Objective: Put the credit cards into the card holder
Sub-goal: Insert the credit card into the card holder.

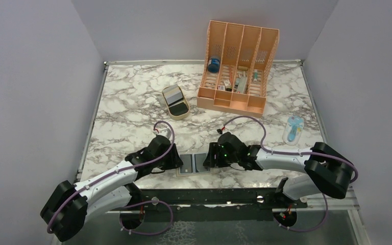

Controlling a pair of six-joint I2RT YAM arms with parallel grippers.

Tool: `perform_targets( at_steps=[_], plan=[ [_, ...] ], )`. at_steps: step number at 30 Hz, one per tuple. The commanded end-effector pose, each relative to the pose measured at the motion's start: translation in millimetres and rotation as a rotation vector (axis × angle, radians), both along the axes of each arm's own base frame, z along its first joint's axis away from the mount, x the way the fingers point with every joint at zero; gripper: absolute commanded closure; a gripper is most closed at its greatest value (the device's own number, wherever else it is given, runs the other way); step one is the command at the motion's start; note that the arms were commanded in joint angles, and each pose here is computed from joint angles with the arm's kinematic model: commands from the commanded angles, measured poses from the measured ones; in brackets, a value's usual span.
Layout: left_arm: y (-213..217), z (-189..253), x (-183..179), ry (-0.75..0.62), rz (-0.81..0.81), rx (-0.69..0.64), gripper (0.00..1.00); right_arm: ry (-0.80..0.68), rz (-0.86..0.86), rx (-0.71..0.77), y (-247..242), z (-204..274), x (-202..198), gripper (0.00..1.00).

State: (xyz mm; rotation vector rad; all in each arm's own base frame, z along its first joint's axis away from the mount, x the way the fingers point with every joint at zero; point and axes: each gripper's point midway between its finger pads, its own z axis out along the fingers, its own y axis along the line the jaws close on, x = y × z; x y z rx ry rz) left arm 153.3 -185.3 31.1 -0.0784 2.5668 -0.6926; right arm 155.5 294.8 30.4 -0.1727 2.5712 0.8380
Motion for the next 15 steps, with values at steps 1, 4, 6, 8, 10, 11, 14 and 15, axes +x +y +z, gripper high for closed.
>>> perform_targets(
  at_steps=[1, 4, 6, 8, 10, 11, 14, 15],
  plan=[
    [9, -12, -2, 0.004, 0.006, 0.051, 0.59, -0.020, 0.008, 0.026, 12, 14, 6, 0.49],
    [7, -14, -2, 0.005, -0.001, 0.043, 0.61, -0.025, -0.004, 0.011, 10, 21, 8, 0.49],
    [4, -14, -2, 0.002, -0.007, 0.030, 0.61, -0.033, -0.014, 0.014, 10, 25, 10, 0.48],
    [2, -13, -1, 0.001, -0.010, 0.019, 0.61, -0.034, -0.018, 0.019, 11, 26, 11, 0.47],
    [0, -14, -1, 0.004, -0.014, 0.010, 0.62, -0.028, -0.021, 0.009, 11, 23, 12, 0.47],
    [-1, -14, -1, 0.006, -0.017, 0.005, 0.63, -0.021, -0.022, 0.004, 11, 20, 11, 0.47],
    [-4, -15, -2, 0.011, -0.022, -0.008, 0.65, -0.010, -0.019, -0.011, 11, 15, 11, 0.47],
    [-5, -14, -2, 0.011, -0.023, -0.012, 0.66, -0.008, -0.021, -0.019, 10, 13, 11, 0.47]
  ],
)
